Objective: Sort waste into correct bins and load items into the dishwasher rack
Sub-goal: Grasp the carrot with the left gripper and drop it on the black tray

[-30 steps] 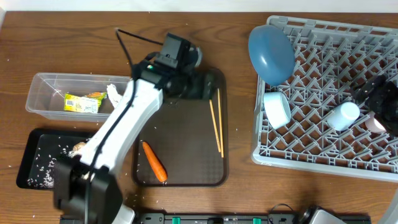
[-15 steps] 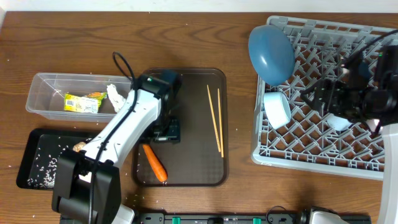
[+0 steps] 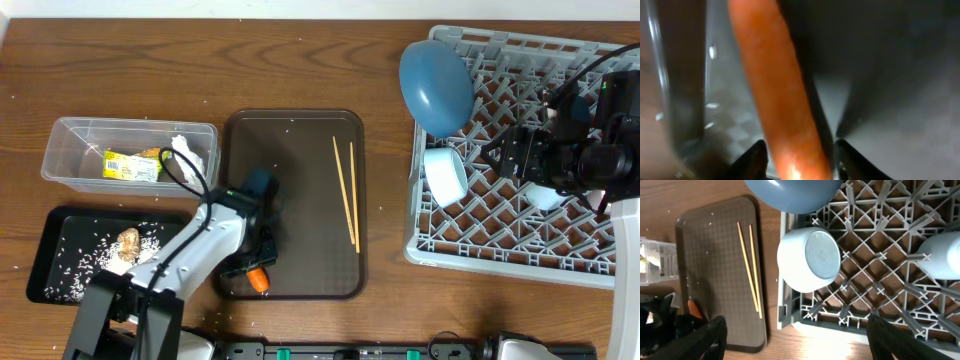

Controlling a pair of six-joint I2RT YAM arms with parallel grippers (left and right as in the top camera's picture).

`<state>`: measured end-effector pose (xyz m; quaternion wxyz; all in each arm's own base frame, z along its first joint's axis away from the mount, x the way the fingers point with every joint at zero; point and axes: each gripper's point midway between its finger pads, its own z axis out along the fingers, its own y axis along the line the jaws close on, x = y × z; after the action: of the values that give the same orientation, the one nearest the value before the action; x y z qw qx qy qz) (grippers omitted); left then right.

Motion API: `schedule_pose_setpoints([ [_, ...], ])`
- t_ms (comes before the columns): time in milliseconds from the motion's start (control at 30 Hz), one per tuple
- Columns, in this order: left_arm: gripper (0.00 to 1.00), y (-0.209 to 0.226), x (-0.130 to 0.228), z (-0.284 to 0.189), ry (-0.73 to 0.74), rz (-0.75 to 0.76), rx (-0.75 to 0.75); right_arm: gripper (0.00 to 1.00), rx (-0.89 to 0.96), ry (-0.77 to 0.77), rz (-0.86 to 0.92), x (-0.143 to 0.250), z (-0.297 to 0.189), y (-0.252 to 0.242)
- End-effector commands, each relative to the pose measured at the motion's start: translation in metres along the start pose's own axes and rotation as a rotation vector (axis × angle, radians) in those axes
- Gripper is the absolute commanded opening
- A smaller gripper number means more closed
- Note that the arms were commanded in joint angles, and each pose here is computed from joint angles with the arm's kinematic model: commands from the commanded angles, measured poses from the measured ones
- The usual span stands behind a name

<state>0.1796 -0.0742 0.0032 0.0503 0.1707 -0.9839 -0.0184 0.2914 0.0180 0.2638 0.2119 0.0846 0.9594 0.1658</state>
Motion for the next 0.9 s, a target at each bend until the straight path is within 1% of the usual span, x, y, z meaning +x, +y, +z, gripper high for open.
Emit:
schedule_pose_setpoints([
  [0, 0.4, -0.003, -0.002, 0.003, -0.011, -0.041, 0.023, 0.82, 0.0, -0.002, -0.021, 0.002, -0.002, 0.003],
  [33, 0.34, -0.004, -0.003, 0.003, -0.016, -0.04, 0.027, 0.82, 0.0, -0.001, -0.021, 0.002, -0.002, 0.002],
  [67, 0.25, -0.004, -0.003, 0.003, -0.015, -0.041, 0.028, 0.82, 0.0, -0.001, -0.021, 0.002, -0.002, 0.002],
  [133, 0.14, -0.001, 0.0, 0.001, -0.007, -0.041, 0.02, 0.82, 0.0, -0.001, -0.021, 0.002, -0.002, 0.002],
  [233, 0.14, 0.006, 0.004, -0.01, 0.009, -0.067, 0.014, 0.82, 0.0, -0.001, -0.021, 0.002, -0.002, 0.002],
  [300, 0.14, 0.011, 0.0, -0.024, -0.012, -0.094, 0.029, 0.82, 0.0, -0.002, -0.021, 0.002, -0.002, 0.003],
  [467, 0.14, 0.044, -0.016, -0.067, -0.163, -0.223, 0.064, 0.83, 0.0, -0.002, -0.021, 0.002, -0.002, 0.003],
  [567, 0.14, 0.08, -0.022, -0.086, -0.261, -0.359, 0.05, 0.83, 0.0, -0.002, -0.021, 0.002, -0.002, 0.003],
  [667, 0.14, 0.124, -0.024, -0.097, -0.333, -0.526, -0.012, 0.83, 0.0, -0.002, -0.021, 0.002, -0.002, 0.003],
  [800, 0.14, 0.171, -0.024, -0.093, -0.358, -0.731, -0.092, 0.83, -0.001, -0.002, -0.021, 0.002, -0.002, 0.003],
  [867, 0.14, 0.187, -0.027, -0.085, -0.358, -0.821, -0.105, 0.83, -0.001, -0.001, -0.02, 0.002, -0.002, 0.003],
])
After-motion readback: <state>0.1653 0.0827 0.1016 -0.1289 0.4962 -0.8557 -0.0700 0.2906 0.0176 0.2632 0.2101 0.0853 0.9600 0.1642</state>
